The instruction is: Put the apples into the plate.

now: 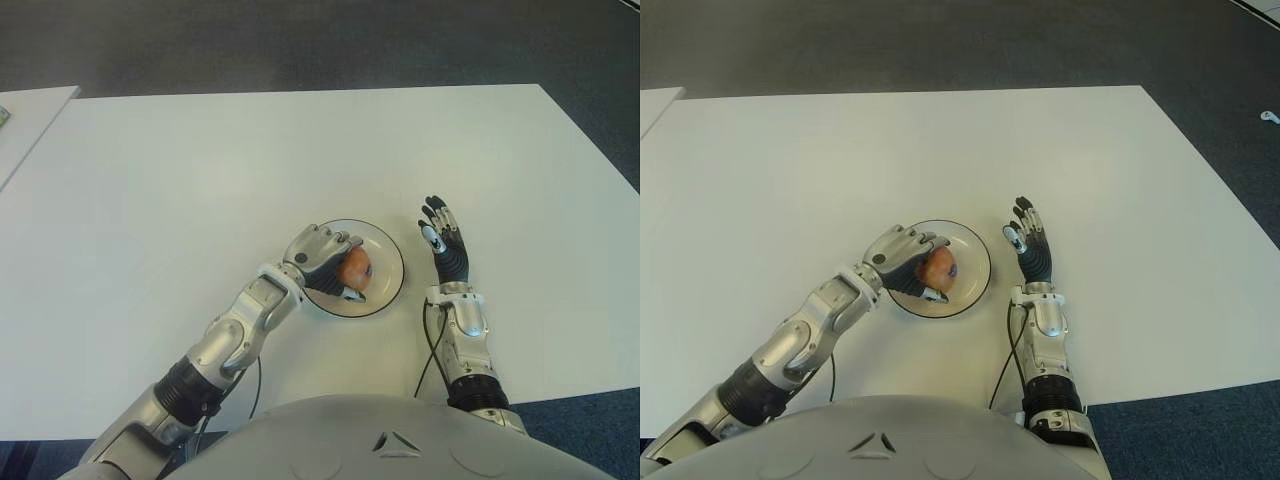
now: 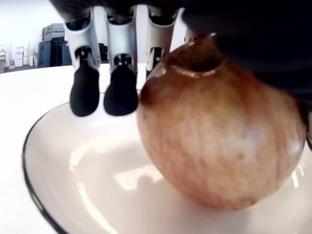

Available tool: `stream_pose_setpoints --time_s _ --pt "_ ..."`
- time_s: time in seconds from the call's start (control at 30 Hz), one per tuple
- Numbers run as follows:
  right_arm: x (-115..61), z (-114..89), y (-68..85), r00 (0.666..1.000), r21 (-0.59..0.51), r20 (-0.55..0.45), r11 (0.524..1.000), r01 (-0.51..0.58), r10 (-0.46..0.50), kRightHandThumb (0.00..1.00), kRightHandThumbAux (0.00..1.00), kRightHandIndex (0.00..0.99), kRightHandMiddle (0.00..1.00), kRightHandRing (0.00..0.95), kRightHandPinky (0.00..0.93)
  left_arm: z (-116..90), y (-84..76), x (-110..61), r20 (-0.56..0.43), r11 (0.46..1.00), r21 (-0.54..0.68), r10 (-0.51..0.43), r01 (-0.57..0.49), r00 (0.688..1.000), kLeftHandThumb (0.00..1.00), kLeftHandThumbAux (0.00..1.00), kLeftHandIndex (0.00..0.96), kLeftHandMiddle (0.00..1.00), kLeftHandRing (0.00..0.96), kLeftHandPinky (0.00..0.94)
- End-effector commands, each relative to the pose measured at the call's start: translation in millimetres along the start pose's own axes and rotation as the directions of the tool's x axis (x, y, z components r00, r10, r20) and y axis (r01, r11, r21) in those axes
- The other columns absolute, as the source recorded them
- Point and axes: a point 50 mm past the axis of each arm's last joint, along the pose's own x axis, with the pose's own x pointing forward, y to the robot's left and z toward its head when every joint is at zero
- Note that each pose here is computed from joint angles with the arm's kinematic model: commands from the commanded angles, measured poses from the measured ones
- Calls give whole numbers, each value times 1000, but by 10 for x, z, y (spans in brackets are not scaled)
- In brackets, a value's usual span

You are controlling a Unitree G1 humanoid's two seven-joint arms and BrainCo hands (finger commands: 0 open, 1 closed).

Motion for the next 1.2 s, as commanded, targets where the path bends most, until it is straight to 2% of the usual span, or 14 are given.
stream_pose_setpoints --time_s 0.03,0.07,0.1,0.13,0.2,0.3,0.37,0.53,0.9,1.2 --pt "-337 -427 25 972 38 -232 999 29 -19 0 435 0 0 0 0 -19 -8 3 12 999 10 51 -52 999 720 620 423 580 706 684" --pt "-337 -428 25 973 36 -231 999 26 -17 0 434 0 0 0 0 -27 -8 3 14 998 12 58 -58 998 606 547 409 586 660 634" --pt "-338 -429 25 973 35 -231 999 24 -15 0 433 0 0 0 0 -32 -10 2 15 998 14 62 -62 998 495 482 351 470 504 494" --pt "-338 -429 27 973 33 -230 999 21 -13 0 432 0 0 0 0 -35 -12 2 14 998 17 67 -67 998 455 459 330 428 448 444" --pt "-338 -431 29 973 32 -229 999 18 -10 0 430 0 0 0 0 -43 -16 3 12 997 22 71 -71 997 319 385 205 248 239 237" --pt "-339 -436 35 974 34 -228 999 16 -8 0 428 0 0 0 0 -53 -21 18 3 997 28 66 -66 998 229 339 115 121 103 104" --pt "-339 -437 38 974 36 -227 999 15 -6 0 427 0 0 0 0 -49 -18 30 -4 998 32 58 -58 998 192 320 75 70 55 55" --pt "-341 -434 52 976 40 -218 999 6 3 0 427 0 0 0 0 -37 10 32 -15 999 39 24 -24 1000 132 284 10 9 7 7" --pt "-346 -432 68 977 36 -213 999 2 6 0 447 0 0 0 0 -51 28 6 -11 1000 26 -13 13 1000 79 263 0 0 0 0" --pt "-358 -442 84 973 39 -230 999 -2 10 0 463 0 0 0 0 -85 34 -7 -13 1000 -2 9 -9 1000 84 262 0 0 0 0"
